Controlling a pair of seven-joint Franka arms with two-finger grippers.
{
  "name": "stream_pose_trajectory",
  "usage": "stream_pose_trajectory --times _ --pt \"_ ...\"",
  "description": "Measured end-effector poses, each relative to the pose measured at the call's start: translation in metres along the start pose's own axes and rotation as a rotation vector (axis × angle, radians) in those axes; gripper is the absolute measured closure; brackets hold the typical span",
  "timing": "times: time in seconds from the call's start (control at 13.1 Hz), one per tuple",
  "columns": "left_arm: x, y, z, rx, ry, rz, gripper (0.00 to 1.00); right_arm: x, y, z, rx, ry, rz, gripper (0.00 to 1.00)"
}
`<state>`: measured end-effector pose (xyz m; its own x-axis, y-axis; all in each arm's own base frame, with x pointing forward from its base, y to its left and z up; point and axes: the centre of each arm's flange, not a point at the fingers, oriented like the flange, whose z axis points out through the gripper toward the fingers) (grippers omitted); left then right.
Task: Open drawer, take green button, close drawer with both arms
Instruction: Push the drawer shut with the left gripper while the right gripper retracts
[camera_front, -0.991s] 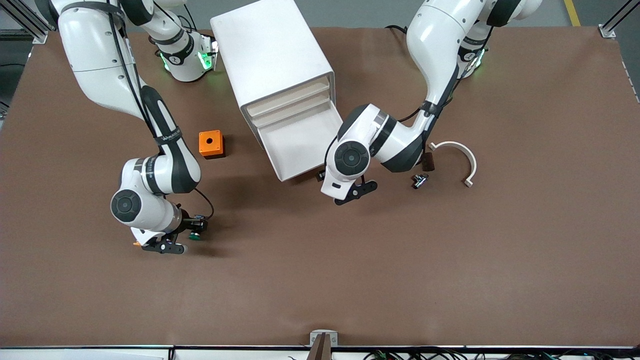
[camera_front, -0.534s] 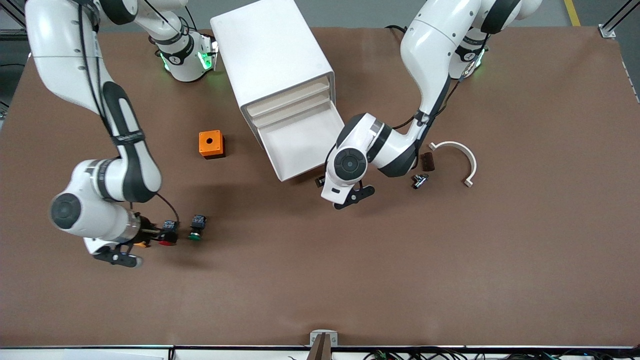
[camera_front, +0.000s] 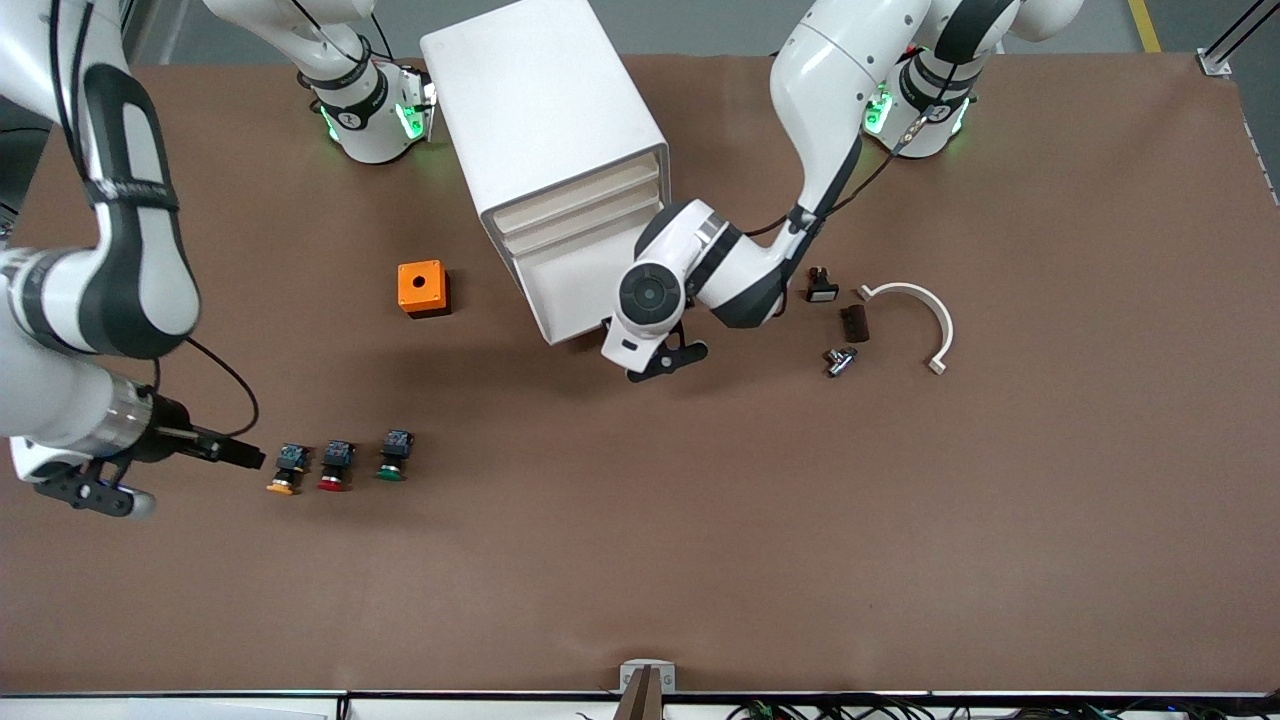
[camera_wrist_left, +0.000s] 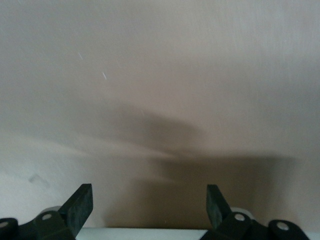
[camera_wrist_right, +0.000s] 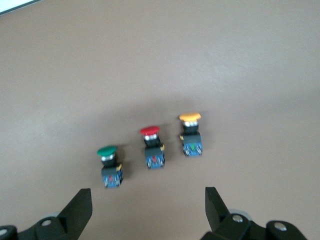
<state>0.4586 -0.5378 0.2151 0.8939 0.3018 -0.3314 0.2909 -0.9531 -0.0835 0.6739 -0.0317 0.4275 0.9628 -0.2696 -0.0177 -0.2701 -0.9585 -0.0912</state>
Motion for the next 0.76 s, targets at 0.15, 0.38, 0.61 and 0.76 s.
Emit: stream_pose_trajectory --times 0.15,0.38,0.61,0.76 --pt "-0.024 0.009 0.009 0.007 -0.021 0.006 0.0 -0.016 0.012 -0.049 0.009 0.0 0.01 0.0" --pt "-0.049 0.017 0.017 0.012 -0.05 0.038 0.0 -0.044 0.017 -0.115 0.024 0.033 -0.023 0.0" --pt "-0.069 0.022 0.026 0.024 -0.061 0.066 0.0 -0.065 0.018 -0.149 0.027 0.036 -0.039 0.0" --pt "-0.079 0.025 0.03 0.03 -0.06 0.078 0.0 -0.074 0.02 -0.166 0.022 0.05 -0.045 0.0"
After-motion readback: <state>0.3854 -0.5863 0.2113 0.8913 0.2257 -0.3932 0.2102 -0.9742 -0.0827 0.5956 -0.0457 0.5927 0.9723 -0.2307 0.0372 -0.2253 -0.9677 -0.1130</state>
